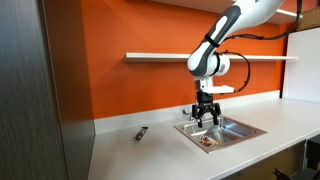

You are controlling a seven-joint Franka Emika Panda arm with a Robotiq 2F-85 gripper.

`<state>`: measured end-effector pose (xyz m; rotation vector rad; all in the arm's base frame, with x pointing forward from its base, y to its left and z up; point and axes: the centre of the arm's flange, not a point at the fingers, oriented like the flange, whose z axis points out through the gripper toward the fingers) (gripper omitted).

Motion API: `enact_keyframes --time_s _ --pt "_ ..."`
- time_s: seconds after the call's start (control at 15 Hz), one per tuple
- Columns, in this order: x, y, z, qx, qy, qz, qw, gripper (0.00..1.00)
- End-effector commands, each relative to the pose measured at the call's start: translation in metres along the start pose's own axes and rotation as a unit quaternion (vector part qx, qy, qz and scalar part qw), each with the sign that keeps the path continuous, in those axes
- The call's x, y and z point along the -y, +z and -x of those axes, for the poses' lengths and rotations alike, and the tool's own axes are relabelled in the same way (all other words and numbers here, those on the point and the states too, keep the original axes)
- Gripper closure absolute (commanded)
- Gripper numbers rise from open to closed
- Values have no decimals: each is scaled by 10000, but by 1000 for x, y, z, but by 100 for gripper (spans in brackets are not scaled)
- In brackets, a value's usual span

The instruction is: Put the brown packet inside the sink

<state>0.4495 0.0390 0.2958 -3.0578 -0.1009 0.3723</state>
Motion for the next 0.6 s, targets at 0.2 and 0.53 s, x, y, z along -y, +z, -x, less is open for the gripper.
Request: enact_keyframes --time_s 0.2,0.53 --pt "12 -4 20 51 -82 17 10000 0" --pt "13 -7 26 30 -93 22 9999 0"
